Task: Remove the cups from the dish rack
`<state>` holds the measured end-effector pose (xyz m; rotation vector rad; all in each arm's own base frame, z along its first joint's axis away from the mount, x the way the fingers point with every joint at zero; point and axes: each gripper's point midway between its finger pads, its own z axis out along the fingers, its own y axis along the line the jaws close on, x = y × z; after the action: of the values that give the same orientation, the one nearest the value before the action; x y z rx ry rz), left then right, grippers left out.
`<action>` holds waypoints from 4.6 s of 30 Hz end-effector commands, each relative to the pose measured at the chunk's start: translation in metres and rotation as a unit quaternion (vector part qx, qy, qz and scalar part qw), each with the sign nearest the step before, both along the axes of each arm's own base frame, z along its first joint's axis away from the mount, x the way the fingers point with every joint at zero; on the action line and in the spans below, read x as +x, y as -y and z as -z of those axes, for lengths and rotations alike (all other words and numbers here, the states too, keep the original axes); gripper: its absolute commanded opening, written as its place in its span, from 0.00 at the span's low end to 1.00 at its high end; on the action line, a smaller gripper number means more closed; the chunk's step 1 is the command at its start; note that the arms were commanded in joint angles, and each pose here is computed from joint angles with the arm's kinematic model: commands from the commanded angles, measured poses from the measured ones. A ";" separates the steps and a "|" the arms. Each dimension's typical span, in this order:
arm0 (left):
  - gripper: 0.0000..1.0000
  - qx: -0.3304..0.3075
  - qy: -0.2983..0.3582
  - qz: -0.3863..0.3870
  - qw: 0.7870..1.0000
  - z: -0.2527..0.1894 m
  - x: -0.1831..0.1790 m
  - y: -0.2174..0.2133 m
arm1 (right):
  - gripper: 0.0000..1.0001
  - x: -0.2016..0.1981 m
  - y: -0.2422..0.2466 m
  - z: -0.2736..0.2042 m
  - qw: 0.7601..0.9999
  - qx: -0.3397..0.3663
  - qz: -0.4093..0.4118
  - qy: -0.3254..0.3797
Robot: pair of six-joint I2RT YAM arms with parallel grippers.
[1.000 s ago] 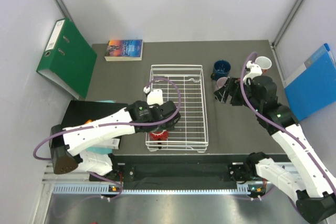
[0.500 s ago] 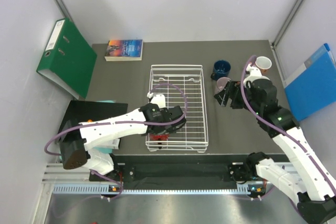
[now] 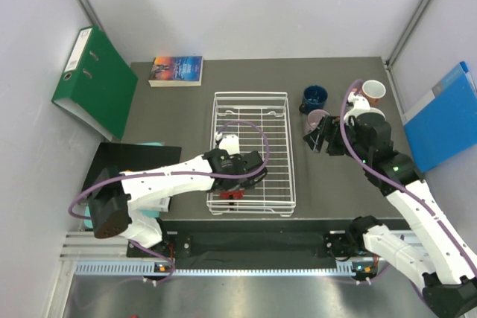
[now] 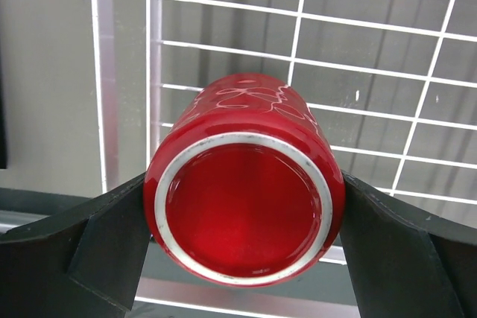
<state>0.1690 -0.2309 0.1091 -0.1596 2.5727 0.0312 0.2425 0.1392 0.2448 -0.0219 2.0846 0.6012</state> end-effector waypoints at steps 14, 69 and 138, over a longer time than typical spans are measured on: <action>0.09 -0.048 -0.022 0.044 0.998 0.019 0.005 0.034 | 0.78 0.002 0.005 0.000 1.000 -0.025 0.006 0.014; 0.00 -0.730 0.115 0.314 0.597 -0.279 0.031 0.092 | 0.62 -0.024 -0.064 -0.077 0.961 0.232 -0.127 0.083; 0.99 -0.314 0.102 -0.090 0.940 -0.090 0.135 -0.022 | 0.00 -0.024 0.061 0.068 0.954 -0.035 0.265 -0.138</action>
<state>0.2940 -0.2401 0.1836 -0.5445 2.3234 -0.9083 0.2054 0.0861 0.1868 0.3933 2.2797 0.2727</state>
